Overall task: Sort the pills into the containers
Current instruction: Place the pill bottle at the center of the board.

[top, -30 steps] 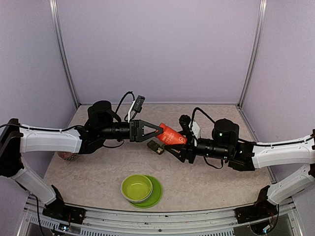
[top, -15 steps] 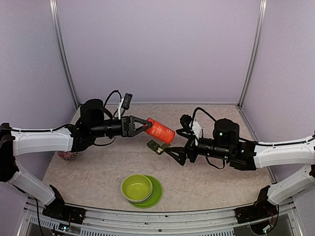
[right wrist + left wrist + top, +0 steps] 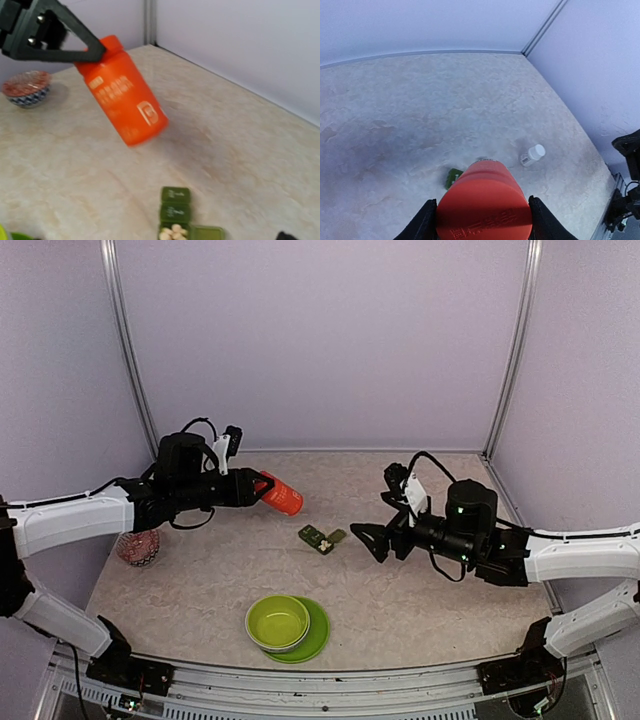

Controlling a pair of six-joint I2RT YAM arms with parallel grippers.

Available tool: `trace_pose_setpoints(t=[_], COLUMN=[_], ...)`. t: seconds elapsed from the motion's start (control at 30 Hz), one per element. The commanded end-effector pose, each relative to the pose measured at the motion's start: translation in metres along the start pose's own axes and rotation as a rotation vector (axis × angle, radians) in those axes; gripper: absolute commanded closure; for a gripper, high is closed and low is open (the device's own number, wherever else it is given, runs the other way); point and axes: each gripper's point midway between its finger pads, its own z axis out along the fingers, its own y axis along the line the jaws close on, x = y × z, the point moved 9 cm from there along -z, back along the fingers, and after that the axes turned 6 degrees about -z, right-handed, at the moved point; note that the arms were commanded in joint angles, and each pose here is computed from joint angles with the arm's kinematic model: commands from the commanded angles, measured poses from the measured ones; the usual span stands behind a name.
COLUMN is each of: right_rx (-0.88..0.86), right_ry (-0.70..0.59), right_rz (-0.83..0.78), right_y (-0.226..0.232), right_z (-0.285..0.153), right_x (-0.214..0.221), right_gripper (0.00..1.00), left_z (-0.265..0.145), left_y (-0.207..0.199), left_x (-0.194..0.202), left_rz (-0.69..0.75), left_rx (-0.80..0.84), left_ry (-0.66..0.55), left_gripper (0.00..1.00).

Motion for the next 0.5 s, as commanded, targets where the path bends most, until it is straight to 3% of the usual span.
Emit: trace_pose_setpoints(t=[0.0,0.47], right_rx=[0.073,0.075], right_ry=[0.036,0.082], right_rz=[0.02,0.026], right_y=[-0.008,-0.009], right_z=[0.0,0.012], right_x=[0.009,0.019], right_gripper=[0.0,0.0], left_z=[-0.002,0.005], left_y=[0.02,0.068], left_x=[-0.011,-0.018], left_rz=[0.07,0.098], left_rx=[-0.193,-0.464], left_ry=[-0.031,0.002], left_gripper=[0.6,0.6])
